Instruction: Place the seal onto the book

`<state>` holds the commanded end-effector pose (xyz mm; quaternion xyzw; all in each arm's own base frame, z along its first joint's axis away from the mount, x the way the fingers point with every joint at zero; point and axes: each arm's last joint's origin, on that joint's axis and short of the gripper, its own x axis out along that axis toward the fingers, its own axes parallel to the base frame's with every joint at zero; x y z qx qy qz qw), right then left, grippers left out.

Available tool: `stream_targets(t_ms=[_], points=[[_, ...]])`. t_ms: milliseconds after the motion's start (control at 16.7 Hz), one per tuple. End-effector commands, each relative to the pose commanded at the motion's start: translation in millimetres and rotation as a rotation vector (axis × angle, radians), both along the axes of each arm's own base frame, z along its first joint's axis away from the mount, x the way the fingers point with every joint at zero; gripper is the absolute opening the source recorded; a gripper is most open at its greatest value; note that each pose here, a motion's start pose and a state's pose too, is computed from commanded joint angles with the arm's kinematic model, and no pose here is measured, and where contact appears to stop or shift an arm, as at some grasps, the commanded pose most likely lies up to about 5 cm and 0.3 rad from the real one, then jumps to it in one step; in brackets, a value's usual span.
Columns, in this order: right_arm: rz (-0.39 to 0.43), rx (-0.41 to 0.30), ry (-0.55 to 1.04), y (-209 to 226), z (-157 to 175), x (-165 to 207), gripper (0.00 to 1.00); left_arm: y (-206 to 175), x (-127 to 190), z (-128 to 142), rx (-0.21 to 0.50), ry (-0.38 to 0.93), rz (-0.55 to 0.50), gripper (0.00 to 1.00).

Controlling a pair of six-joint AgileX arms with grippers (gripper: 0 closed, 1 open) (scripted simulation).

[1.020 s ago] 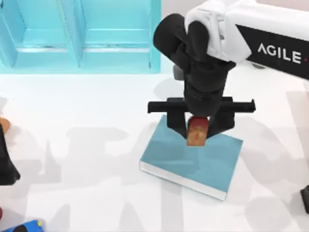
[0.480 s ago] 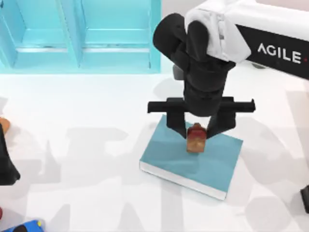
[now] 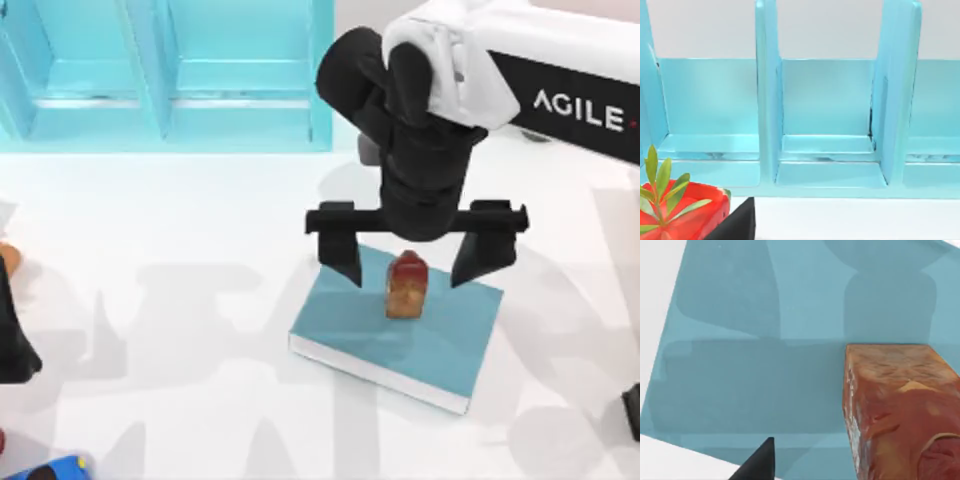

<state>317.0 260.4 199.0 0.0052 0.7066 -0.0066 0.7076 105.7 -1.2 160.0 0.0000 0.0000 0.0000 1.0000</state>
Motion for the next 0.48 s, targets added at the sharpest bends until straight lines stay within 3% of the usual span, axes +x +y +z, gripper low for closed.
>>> stream_targets(t_ms=[480], points=[[-0.001, 0.0, 0.0, -0.2, 3.7, 0.5, 1.0, 0.0, 0.0, 0.0, 0.0, 0.0, 0.0, 1.0]])
